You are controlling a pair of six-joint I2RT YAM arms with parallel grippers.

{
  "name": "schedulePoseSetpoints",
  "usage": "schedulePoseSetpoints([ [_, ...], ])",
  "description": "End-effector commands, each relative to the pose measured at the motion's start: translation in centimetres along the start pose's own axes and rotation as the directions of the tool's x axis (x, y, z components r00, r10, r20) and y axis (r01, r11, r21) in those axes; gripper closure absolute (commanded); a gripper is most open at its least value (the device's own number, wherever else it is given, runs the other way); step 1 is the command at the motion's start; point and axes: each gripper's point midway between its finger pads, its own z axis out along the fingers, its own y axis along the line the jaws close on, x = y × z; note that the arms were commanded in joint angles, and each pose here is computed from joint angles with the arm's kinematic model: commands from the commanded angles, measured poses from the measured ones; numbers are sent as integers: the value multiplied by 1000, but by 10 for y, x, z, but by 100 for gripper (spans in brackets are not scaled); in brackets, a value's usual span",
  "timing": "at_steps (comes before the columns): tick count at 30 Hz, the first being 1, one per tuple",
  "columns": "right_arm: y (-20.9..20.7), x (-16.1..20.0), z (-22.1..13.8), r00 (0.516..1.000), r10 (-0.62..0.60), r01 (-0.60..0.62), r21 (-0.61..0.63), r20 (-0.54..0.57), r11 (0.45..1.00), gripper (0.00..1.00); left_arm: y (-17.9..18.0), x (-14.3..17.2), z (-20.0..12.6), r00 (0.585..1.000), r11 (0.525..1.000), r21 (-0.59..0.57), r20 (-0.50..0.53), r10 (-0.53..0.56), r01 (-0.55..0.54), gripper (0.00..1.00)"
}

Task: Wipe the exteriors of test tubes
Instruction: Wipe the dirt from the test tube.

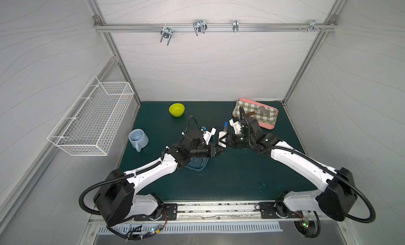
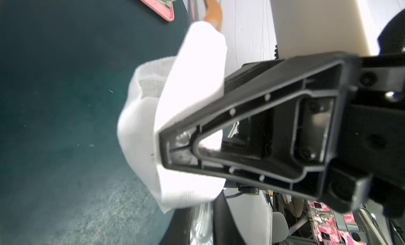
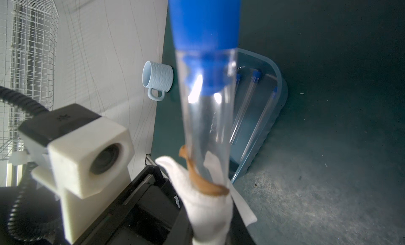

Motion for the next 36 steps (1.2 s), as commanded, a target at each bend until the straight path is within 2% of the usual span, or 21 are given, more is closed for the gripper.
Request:
schedulePoseSetpoints([
  [1,12,-45,-4,992,-31,36,-38,126,999,81,-24,0,-5,999,996,77,1,52,-52,95],
  [9,19,-76,-6,987,-53,64,-71,154,995,79,-26,1,-5,999,994,96,-3,49,-48,95],
  [12,20,-76,-5,988,-54,66,-80,143,995,79,-28,-2,-5,999,994,99,5,47,-47,95],
  [26,9,13,12,1000,-28,28,-61,11,998,77,-21,-21,-17,998,996,89,64,25,-30,96],
  [30,8,1,16,999,-30,31,-58,24,998,77,-17,-18,-17,998,997,79,55,22,-27,95],
  [36,18,-48,14,996,-45,53,-99,75,994,78,-16,-14,-17,999,996,85,50,14,-18,96],
])
